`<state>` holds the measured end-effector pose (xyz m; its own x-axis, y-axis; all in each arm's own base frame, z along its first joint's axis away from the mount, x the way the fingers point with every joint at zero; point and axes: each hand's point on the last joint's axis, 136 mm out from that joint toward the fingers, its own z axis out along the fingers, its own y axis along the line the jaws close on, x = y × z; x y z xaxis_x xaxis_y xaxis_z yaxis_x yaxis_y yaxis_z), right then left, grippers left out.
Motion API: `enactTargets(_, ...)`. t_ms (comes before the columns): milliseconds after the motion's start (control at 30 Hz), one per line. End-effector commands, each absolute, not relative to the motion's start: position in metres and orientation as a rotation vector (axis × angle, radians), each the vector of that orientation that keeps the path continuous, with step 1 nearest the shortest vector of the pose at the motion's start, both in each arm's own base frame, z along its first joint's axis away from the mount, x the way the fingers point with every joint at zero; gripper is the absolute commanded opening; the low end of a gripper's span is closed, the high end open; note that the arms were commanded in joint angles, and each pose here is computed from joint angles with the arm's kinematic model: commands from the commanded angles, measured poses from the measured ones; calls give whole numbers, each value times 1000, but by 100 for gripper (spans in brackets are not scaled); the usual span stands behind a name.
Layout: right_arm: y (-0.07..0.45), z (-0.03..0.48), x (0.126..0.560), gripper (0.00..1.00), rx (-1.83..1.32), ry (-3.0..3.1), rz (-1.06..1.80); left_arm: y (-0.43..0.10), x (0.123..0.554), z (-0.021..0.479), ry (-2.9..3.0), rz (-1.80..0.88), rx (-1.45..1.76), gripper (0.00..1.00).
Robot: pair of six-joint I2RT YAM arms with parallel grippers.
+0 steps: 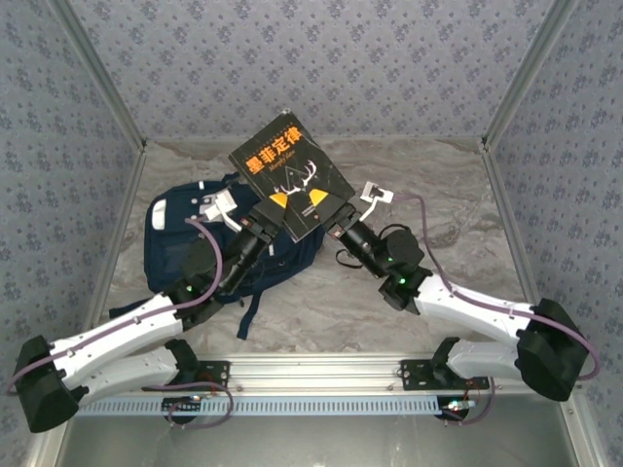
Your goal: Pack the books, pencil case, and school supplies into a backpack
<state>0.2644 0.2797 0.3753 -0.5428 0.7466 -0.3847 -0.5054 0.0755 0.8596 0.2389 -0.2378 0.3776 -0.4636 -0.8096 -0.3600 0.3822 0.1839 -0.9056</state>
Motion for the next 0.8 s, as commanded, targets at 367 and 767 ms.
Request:
enactTargets(367, 226, 336, 232, 0, 105, 1590, 1708, -188, 235, 343, 1742, -1066, -185, 76)
enactTargets(767, 172, 234, 211, 0, 86, 2201, 1164, -199, 291, 248, 2340, -612, -94, 71)
